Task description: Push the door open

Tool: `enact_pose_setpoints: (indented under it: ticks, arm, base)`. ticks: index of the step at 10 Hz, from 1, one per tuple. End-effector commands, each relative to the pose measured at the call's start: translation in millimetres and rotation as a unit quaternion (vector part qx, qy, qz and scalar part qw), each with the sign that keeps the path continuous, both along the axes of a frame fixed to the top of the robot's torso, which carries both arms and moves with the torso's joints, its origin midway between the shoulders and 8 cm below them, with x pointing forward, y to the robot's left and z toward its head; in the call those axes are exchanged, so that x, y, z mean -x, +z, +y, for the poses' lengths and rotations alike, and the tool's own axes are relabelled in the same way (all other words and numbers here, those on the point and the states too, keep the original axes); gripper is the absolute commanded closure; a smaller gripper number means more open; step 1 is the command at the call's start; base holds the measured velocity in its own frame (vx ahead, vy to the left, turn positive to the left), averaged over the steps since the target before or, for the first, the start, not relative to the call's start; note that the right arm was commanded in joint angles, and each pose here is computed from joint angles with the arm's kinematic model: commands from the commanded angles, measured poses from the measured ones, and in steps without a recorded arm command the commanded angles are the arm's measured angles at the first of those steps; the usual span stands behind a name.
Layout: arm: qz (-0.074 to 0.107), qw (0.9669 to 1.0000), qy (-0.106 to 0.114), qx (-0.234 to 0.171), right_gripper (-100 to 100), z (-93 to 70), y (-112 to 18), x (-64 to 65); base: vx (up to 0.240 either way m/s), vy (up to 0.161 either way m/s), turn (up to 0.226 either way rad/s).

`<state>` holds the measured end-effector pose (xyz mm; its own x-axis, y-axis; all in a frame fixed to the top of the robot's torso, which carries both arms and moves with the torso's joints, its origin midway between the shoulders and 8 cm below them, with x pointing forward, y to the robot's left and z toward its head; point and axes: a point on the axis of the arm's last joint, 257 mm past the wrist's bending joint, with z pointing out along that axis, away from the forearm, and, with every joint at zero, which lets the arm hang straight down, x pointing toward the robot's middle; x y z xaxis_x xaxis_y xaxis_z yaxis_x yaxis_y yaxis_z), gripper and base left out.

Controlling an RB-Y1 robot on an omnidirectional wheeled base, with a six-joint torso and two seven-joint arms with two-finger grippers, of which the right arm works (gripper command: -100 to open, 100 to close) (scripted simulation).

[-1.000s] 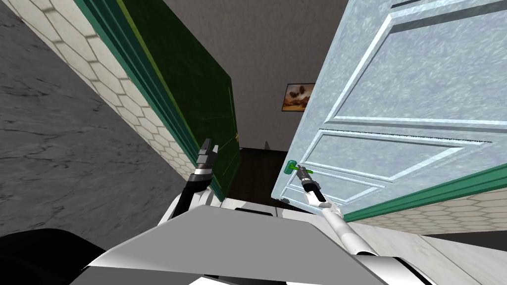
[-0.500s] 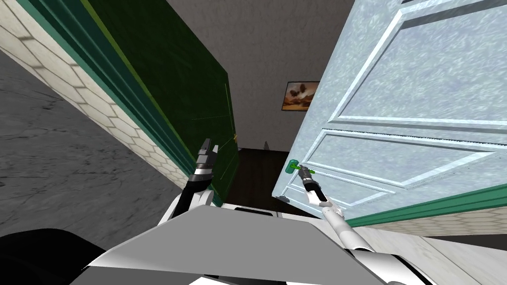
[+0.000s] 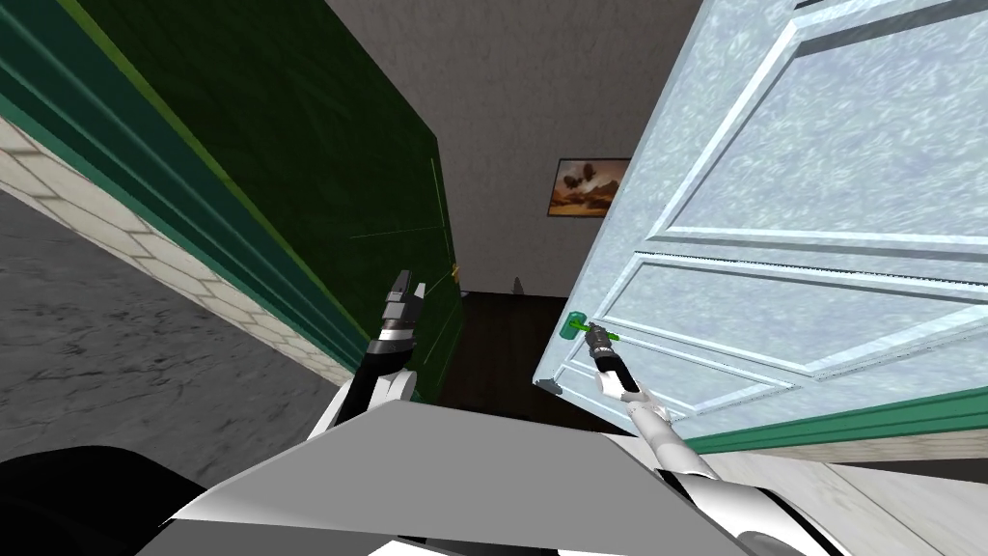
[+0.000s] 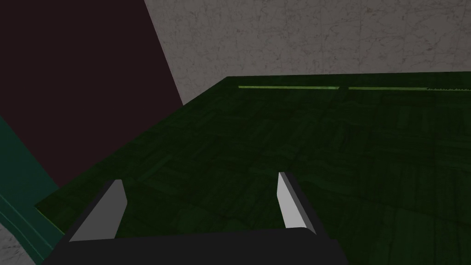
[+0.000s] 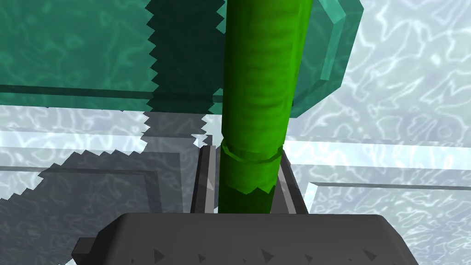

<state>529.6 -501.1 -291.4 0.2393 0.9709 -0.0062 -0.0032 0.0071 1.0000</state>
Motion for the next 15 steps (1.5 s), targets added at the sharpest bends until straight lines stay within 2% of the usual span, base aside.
enact_pose_setpoints:
  ticks: [1, 3, 10, 13, 15]
  arm:
    - [-0.006, 0.9999, -0.013, 0.005, 100, -11.9, 7.0, 1.3]
    - [-0.005, 0.9994, -0.033, 0.005, 100, -24.6, 6.5, 3.6]
    - [-0.001, 0.9968, -0.08, 0.0, 100, -53.1, 1.9, 11.7]
    - [0.001, 0.9955, -0.095, -0.003, 100, -61.3, -0.6, 14.9]
    - [0.005, 0.9953, -0.097, -0.004, 100, -62.3, -4.7, 17.4]
  base:
    - [0.104, 0.028, -0.034]
    - [0.142, 0.062, -0.067]
    - [0.168, 0.054, -0.066]
    - [0.188, 0.052, -0.055]
    - [0.134, 0.017, -0.038]
